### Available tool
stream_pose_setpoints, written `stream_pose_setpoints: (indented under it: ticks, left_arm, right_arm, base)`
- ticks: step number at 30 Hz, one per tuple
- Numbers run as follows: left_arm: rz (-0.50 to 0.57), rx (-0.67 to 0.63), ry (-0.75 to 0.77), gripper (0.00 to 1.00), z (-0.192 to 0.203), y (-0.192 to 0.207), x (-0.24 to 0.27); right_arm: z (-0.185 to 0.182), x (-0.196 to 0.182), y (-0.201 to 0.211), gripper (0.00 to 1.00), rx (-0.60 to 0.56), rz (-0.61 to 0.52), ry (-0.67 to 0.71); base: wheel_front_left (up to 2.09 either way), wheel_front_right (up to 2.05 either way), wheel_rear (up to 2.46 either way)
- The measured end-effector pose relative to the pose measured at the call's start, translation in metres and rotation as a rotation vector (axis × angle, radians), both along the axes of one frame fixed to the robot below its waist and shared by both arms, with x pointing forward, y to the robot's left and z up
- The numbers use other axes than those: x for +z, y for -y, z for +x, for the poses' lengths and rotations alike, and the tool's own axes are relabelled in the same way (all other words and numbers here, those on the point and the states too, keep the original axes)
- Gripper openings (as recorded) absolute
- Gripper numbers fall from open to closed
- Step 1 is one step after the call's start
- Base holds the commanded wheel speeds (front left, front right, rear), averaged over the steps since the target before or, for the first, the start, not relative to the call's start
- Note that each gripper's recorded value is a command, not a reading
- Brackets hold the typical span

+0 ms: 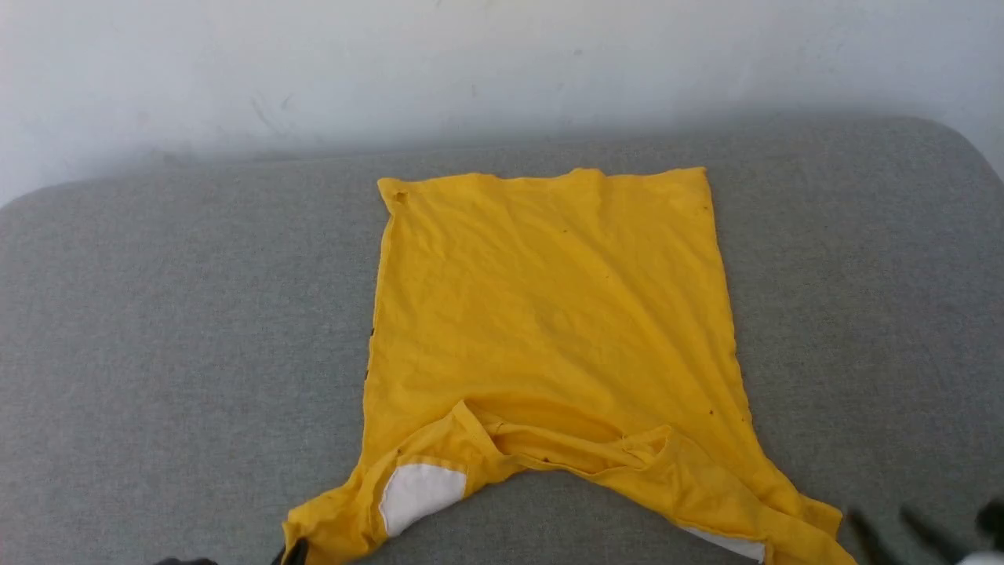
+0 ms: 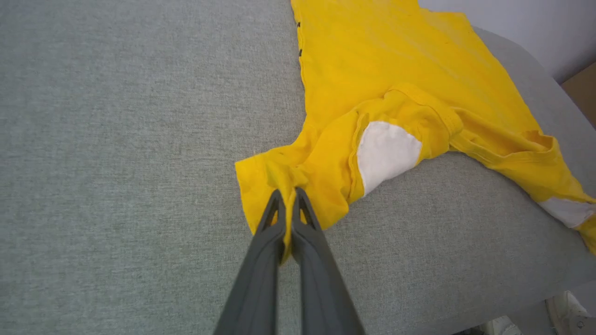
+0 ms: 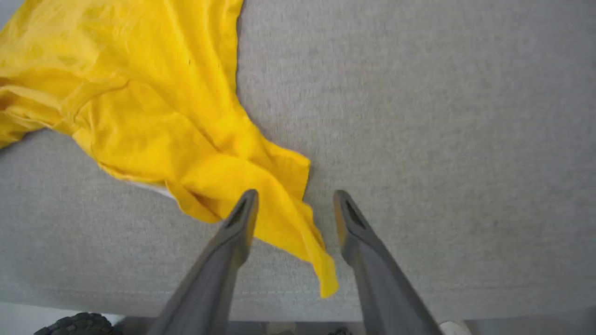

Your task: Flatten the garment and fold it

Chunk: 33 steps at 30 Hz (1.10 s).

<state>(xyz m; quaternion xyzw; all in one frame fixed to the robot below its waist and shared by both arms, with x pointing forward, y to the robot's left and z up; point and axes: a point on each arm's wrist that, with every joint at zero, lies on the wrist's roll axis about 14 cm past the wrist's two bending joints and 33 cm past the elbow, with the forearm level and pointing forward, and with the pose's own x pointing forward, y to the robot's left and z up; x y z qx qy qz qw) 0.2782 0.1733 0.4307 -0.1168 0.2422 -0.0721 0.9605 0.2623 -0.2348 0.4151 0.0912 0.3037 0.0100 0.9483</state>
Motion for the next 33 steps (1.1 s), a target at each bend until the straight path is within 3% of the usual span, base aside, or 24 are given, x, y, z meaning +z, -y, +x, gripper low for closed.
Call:
stream_pose_setpoints:
  ticks: [8,14,21,26,33]
  left_arm:
    - [0.006,-0.026,0.094,0.00,0.026,0.008,0.029]
    - [0.029,-0.049,0.153,0.00,0.049,0.015,0.042]
    - [0.037,-0.058,0.182,0.00,0.072,0.021,0.044]
    - [0.026,-0.045,0.168,0.00,0.081,0.026,0.037]
    - [0.040,0.003,0.118,0.00,0.083,0.017,0.021]
  right_arm:
    - [0.130,0.165,0.001,1.00,0.122,-0.121,0.492]
    - [0.212,0.233,-0.010,1.00,0.165,-0.177,0.607]
    - [0.303,0.201,-0.016,1.00,0.129,-0.205,0.450]
    - [0.340,0.127,-0.016,1.00,0.102,-0.229,0.238]
    - [0.357,0.031,-0.028,1.00,0.090,-0.197,0.024]
  base:
    - [0.00,0.00,0.00]
    - [0.00,0.00,0.00]
    - [0.00,0.00,0.00]
    - [0.00,0.00,0.00]
    - [0.00,0.00,0.00]
